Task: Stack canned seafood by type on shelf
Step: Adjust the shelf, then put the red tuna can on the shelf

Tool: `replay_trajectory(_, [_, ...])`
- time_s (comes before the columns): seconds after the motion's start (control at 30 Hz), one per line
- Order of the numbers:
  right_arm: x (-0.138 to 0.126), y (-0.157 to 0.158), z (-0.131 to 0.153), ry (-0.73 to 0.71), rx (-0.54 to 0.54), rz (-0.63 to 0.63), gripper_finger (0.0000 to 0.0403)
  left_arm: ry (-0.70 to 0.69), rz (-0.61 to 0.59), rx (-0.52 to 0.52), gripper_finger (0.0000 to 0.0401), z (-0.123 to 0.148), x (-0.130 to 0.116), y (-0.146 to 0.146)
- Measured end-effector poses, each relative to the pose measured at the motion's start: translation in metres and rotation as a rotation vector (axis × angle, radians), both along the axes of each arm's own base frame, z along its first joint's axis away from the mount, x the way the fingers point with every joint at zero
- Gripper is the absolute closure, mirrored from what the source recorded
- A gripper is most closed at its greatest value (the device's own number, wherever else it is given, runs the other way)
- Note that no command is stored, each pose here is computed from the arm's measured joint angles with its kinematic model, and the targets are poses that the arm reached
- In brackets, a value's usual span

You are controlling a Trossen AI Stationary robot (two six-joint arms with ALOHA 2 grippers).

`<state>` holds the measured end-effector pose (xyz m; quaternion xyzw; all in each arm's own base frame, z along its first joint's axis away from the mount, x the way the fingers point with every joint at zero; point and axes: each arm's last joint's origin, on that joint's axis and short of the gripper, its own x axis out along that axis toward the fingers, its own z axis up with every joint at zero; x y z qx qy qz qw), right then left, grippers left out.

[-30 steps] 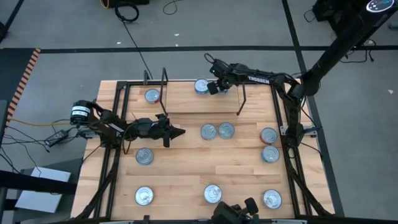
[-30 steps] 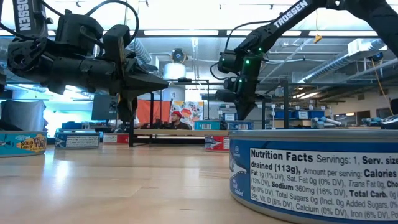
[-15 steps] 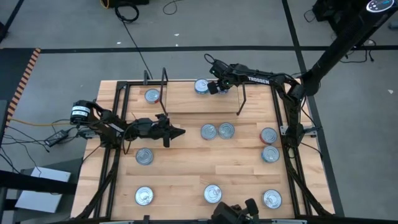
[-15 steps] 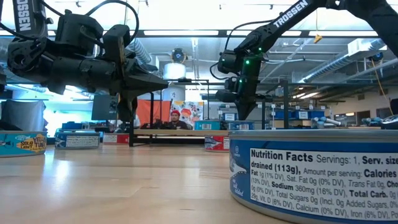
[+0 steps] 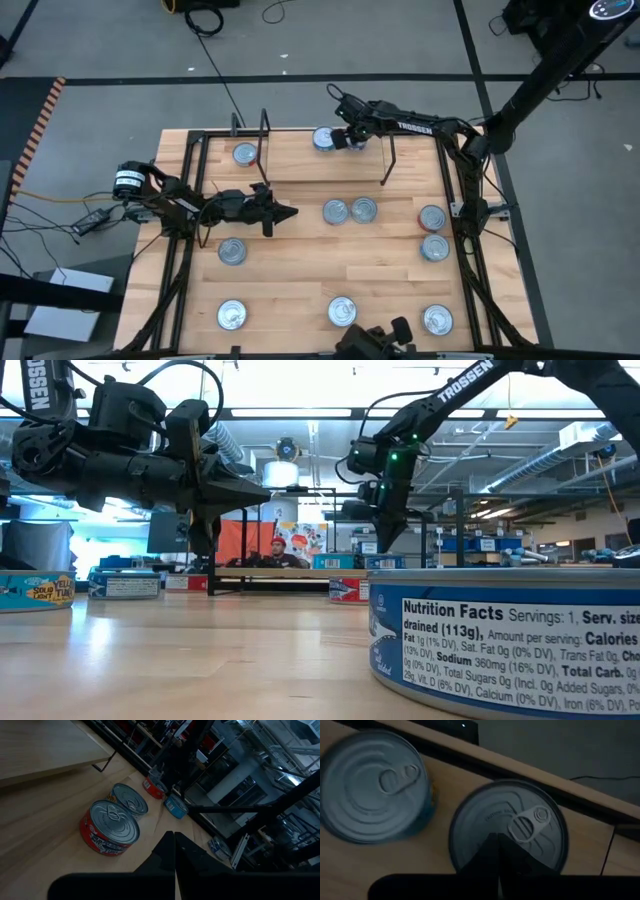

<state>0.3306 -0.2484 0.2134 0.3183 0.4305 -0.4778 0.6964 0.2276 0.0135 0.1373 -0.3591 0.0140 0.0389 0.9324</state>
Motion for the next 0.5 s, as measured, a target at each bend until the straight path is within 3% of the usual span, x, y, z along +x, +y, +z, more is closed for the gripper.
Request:
replay_trajectory(0.27, [0.008, 0.007, 0.005, -0.025, -0.021, 0.024, 0.0397, -0.001, 0.0, 0.0, 0.0401, 0.0, 0.0, 0.0])
replay_trajectory(0.5, [0.034, 0.025, 0.022, -0.103, -0.108, 0.169, 0.0398, -0.054, 0.008, 0.054, 0.0401, 0.009, 0.006, 0.004])
